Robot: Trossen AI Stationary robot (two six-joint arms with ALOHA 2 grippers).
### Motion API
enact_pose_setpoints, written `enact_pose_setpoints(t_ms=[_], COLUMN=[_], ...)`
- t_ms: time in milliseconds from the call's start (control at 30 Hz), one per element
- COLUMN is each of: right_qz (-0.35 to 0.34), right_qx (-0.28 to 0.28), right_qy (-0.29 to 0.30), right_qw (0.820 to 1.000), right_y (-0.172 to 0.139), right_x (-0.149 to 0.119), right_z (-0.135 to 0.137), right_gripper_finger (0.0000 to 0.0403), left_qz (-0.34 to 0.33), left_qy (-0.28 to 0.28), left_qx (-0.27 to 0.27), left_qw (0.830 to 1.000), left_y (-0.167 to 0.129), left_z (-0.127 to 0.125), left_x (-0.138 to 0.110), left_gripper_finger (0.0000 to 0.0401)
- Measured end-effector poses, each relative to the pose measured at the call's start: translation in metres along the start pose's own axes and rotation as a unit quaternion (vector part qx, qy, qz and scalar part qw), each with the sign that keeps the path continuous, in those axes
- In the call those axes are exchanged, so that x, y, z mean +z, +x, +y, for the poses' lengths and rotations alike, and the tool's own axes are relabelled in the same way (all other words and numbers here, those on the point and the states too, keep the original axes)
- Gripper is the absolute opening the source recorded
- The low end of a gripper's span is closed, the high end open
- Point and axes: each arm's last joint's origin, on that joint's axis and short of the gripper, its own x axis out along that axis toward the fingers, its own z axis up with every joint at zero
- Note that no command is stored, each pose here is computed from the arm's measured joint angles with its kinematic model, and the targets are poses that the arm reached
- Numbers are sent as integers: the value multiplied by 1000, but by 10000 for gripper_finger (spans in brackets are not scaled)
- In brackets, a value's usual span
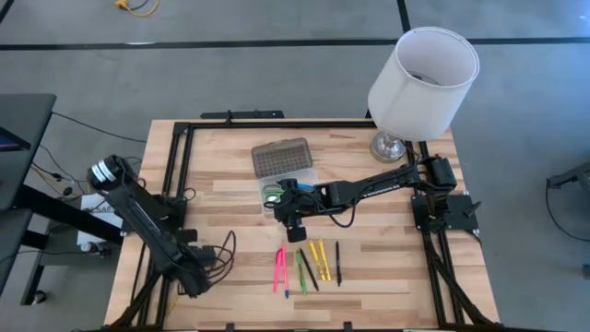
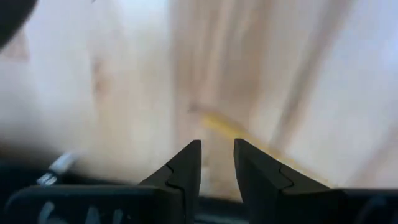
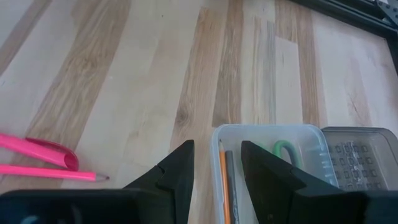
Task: Pick & place school supplies into a supply box
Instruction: Put the yellow pencil into the transparent supply box
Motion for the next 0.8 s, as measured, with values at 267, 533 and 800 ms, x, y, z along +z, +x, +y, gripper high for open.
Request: enact_pose_setpoints(t_ms=[267, 533, 800], right_qz=[7, 7, 7], right_qx=[2, 2, 2], right_qy=[3, 4, 4], right_qw=[1000, 1000, 1000], right_y=[0, 0, 0], right_x=[-1, -1, -1], right_z=[1, 1, 1], right_gripper_finger=[127, 127, 127], left_qz=[-18, 28, 42], left_qy=[-37, -84, -111], left_qx=[-60, -101, -128], left_qw=[997, 991, 985], left_y=[6, 35, 46], left_z=[3, 9, 12], left_x=[-7, -12, -14], left_gripper_finger=[91, 102, 158])
